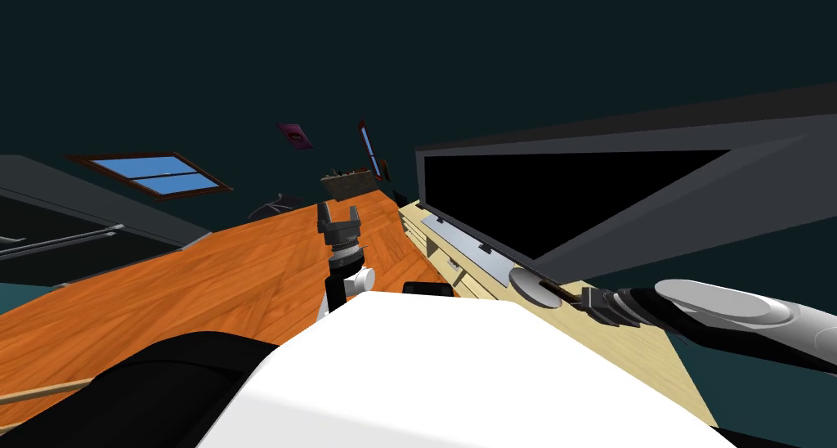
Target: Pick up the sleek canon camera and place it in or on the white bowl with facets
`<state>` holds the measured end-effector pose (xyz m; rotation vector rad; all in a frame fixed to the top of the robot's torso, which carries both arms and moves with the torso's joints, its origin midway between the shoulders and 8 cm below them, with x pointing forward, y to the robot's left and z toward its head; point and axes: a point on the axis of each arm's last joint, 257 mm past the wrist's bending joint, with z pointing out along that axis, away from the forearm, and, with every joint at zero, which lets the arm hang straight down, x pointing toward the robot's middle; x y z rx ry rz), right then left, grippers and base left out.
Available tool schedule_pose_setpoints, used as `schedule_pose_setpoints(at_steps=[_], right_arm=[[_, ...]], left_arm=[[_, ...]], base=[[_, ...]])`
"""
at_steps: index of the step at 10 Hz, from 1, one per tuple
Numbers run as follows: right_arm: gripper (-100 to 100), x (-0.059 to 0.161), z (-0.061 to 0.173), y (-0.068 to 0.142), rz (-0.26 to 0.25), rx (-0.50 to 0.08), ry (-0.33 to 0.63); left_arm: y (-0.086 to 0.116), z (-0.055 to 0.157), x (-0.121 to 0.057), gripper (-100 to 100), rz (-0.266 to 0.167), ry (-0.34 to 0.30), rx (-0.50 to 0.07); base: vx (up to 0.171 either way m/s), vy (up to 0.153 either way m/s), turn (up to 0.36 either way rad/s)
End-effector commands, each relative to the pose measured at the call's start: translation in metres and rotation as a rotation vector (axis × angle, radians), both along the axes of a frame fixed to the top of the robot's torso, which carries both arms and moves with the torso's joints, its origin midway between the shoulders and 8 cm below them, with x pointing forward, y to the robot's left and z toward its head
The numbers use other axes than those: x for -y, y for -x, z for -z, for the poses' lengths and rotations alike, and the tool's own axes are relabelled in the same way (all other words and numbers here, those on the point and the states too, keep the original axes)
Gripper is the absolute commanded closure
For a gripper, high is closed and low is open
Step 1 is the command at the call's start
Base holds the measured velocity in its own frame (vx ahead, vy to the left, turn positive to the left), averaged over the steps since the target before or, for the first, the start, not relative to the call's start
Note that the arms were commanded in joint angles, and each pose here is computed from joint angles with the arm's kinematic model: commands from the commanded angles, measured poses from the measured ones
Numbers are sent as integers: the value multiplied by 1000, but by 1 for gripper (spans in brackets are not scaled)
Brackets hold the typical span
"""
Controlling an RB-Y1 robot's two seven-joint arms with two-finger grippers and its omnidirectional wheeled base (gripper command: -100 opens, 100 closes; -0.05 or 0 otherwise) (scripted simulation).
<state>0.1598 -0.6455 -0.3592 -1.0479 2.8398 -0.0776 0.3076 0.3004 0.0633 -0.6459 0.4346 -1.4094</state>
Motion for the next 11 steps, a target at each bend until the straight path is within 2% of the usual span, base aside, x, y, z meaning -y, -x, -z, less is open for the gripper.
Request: schedule_pose_setpoints(at_steps=[1, 2, 6, 7, 8, 9, 11], right_arm=[[100, 0, 0, 0, 0, 0, 0], [-100, -2, 0, 0, -2, -1, -5], [-100, -1, 0, 0, -2, -1, -5], [0, -1, 0, 0, -2, -1, -5], [-100, -3, -5, -2, -49, -4, -9], [-100, -3, -5, -2, -71, -4, -6], [-100, -3, -5, -2, -77, -4, -6]], left_arm=[[0, 0, 0, 0, 0, 0, 0], [0, 0, 0, 0, 0, 0, 0], [0, 0, 0, 0, 0, 0, 0], [0, 0, 0, 0, 0, 0, 0], [0, 0, 0, 0, 0, 0, 0], [0, 0, 0, 0, 0, 0, 0], [0, 0, 0, 0, 0, 0, 0]], base=[[56, 25, 12], [8, 6, 0], [0, 0, 0], [0, 0, 0], [87, 43, -263], [83, 100, -294], [31, 36, -109]])
